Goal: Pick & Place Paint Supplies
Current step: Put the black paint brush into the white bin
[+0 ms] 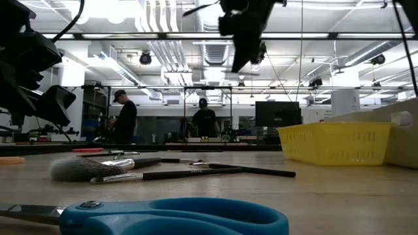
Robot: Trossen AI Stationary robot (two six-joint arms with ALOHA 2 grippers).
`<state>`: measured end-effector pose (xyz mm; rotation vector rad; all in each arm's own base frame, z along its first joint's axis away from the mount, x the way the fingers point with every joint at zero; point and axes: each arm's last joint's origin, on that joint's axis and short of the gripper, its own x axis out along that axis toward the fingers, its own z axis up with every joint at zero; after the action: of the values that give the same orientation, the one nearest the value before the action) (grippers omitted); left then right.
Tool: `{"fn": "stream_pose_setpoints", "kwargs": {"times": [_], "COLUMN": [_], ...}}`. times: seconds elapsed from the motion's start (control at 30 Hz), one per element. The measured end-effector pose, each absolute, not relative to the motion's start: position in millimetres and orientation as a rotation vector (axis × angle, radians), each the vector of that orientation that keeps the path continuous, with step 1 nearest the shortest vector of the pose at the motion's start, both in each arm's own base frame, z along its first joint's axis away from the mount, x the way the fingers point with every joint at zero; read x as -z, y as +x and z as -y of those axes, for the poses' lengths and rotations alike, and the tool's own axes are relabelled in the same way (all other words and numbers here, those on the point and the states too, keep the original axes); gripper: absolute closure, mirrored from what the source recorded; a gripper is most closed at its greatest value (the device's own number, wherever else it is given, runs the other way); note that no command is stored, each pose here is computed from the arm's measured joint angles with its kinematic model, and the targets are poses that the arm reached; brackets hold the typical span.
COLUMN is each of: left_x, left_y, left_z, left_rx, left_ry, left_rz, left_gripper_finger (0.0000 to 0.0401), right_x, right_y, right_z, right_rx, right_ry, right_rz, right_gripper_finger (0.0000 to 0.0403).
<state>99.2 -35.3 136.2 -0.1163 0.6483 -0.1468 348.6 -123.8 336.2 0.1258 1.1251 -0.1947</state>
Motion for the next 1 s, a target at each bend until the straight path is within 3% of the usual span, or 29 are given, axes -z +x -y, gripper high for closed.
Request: {"fn": "stream_pose_setpoints", "kwargs": {"times": [0.2, 0.47, 1.0], "left_x": [-136.2, -136.2, -136.2], "left_y": [99.2, 99.2, 99.2], "left_z": [35.3, 35.4, 35.3], "left_rx": [0.147, 0.147, 0.147], "left_ry": [-0.116, -0.116, -0.116], "left_rz": [-0.648, -0.648, -0.648], "left_gripper_finger": [0.0101, 0.0101, 0.0101], "right_x": [-363.5, -366.4, -295.6], "right_y": [307.6, 256.8, 157.2], "right_z": [109.1, 90.8, 51.5], "right_rx": [0.194, 0.173, 0.131], "right_ry": [0.14, 0.185, 0.217], "right_rz": [-1.184, -1.377, -1.578], "right_gripper_finger": [0.0386, 0.0386, 0.0386]}}
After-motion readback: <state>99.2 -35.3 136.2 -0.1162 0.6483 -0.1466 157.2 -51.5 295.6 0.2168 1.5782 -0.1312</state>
